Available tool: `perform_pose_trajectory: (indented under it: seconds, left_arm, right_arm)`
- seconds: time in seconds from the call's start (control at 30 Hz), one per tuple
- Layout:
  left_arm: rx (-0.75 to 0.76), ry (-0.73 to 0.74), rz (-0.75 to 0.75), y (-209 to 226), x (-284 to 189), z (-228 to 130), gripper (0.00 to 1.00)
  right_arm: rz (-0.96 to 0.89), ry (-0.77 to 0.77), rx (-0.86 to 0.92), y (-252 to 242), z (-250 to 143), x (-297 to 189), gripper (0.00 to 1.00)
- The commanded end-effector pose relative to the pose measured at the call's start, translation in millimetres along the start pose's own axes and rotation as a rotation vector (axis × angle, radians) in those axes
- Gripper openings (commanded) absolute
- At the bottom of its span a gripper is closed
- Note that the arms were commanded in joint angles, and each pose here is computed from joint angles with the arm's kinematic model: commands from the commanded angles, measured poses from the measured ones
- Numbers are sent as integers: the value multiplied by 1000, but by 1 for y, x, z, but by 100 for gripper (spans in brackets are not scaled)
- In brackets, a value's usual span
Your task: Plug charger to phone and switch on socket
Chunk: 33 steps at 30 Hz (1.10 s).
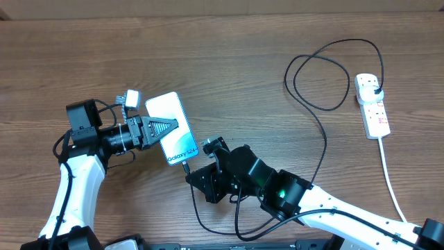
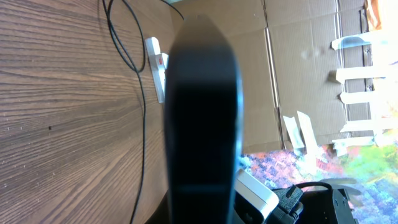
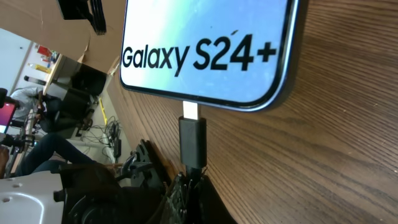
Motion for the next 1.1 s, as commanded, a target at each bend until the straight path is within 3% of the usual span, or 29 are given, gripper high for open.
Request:
perform_pose_trajectory:
  seconds: [0.0,0.17,1.07]
  left_arm:
    - [26,-9,-1,-7,-2,1,4]
    - [19,-23,33,-2,-2,3,4]
    - [-64,-20,32,-2,-1,2,4]
  right_arm:
    - [41,-5,-30,10,4,-5,4]
    - [65,14,-93,13,0,-5,4]
    - [64,-9,-65,3,13,-10,4]
Point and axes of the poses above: each gripper's point midway between its finger pads, its own x axis out along the fingers, its own y axis along the line the jaws close on, z = x × y, the point moved 1 cm from there along -x, back along the fingers
